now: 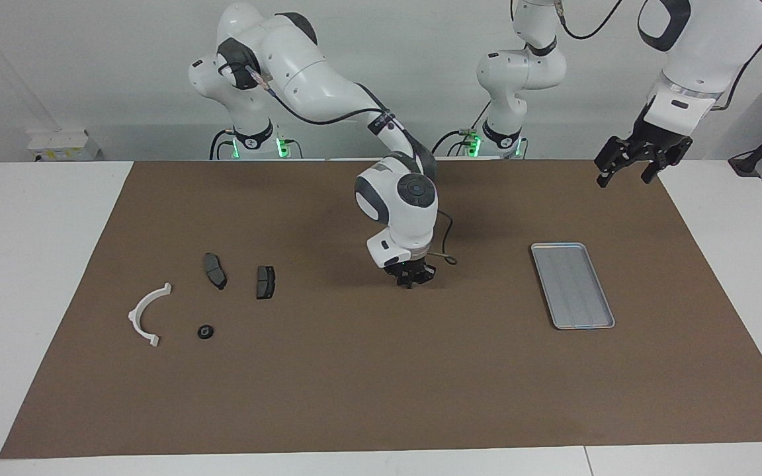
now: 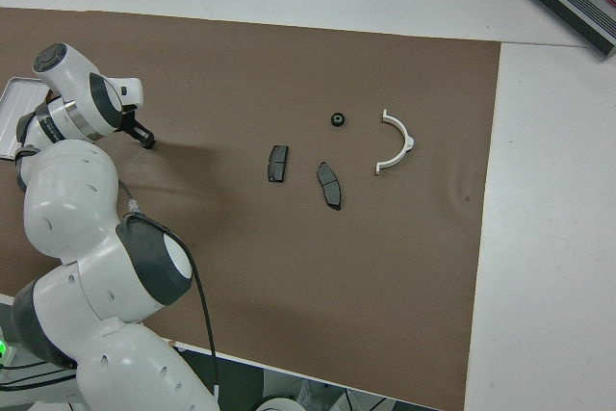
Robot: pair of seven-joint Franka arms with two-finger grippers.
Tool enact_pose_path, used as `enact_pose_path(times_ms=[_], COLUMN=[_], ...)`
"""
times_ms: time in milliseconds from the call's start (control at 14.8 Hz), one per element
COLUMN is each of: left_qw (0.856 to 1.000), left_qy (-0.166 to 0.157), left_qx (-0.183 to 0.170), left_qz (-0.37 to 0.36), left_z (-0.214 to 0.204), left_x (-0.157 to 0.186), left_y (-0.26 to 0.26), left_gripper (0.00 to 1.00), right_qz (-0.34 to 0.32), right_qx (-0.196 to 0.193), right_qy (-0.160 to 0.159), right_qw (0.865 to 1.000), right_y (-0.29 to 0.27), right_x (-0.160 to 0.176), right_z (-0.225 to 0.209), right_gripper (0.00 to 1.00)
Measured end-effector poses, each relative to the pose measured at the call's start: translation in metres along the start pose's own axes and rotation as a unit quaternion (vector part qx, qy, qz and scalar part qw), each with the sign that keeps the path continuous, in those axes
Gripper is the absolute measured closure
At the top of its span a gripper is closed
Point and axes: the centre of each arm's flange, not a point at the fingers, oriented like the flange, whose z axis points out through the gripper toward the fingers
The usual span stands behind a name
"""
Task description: Place bearing gear from tray to pile
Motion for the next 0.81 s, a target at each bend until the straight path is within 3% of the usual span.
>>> enact_pose_path(times_ms=[203,406,541,812], left_qw=[1.000,1.000,1.000,1.000], left_qy=[0.006,0.008,0.001,-0.001], left_qx=[0.000,0.001,0.002,0.002], left_qz=[0.000,-0.001,-0.002,-0.001], left_z=[0.015,0.013,0.009,0.002], left_x=[0.003,0.004,0.002,0.002], left_y=[0.000,-0.002,-0.002,-0.002], left_gripper=[0.00,0.00,0.00,0.00], right_qz=[-0.021,-0.098,-0.136,-0.179], right_qx=[-0.039,-0.044,-0.038,-0.025], right_qy=[-0.015,-0.031,-0.034,-0.026], right_qw=[0.999,0.994,0.989,0.983], right_y=[0.026,0.116,0.178,0.231], right_x=[0.041,0.138,0.183,0.225], right_z=[-0.037,-0.122,-0.152,-0.130], right_gripper=[0.76,0.76,0.76,0.76])
